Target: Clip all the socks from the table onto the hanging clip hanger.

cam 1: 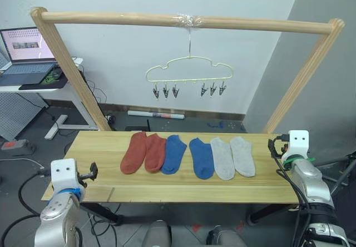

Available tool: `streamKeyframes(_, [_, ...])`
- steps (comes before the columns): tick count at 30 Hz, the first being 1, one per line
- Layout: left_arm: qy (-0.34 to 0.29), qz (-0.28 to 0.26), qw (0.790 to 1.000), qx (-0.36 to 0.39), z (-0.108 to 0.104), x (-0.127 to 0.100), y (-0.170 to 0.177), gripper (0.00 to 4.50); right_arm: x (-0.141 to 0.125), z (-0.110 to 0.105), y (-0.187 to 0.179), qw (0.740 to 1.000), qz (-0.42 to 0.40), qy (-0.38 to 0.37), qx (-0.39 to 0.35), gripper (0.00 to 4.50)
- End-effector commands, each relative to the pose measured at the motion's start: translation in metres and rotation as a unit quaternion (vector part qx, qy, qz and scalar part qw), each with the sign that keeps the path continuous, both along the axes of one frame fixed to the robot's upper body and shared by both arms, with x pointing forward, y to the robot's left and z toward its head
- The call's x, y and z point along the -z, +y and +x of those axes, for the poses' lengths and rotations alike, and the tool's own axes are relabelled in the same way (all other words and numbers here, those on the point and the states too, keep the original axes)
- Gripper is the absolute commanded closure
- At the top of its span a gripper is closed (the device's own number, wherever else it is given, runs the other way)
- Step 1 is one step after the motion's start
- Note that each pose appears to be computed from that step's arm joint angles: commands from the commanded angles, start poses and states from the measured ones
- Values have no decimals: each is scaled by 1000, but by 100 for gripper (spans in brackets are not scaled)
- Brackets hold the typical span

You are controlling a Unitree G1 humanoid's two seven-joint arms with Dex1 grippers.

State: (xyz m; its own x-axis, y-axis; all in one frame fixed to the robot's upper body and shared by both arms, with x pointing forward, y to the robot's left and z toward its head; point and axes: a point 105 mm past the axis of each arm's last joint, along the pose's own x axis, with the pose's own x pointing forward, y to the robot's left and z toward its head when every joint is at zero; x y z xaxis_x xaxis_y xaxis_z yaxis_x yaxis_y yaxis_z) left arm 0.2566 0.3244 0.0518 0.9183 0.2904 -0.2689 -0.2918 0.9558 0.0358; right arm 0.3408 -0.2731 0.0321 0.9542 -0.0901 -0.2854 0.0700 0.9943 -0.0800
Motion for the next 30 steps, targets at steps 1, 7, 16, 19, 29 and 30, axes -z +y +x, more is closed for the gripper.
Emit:
streamKeyframes(1, [-74, 21, 994, 76, 22, -48, -28, 3, -37, 12, 38, 994, 29, -56, -94, 0])
streamKeyframes(7, [-179, 10, 965, 190, 52, -100, -79, 61, -88, 3, 118, 936, 74, -120, -322, 0])
streamKeyframes(16, [-211, 9, 949, 234, 98, -122, -110, 275, -162, -14, 188, 838, 110, -204, -495, 0])
streamKeyframes(19, [-223, 4, 945, 241, 111, -127, -117, 275, -179, -17, 206, 814, 119, -223, -522, 0])
streamKeyframes(29, [-244, 16, 929, 277, 131, -136, -137, 275, -199, -29, 238, 774, 144, -238, -569, 0])
streamKeyframes(30, [-245, 18, 928, 281, 131, -136, -139, 275, -199, -29, 239, 773, 146, -239, -569, 0])
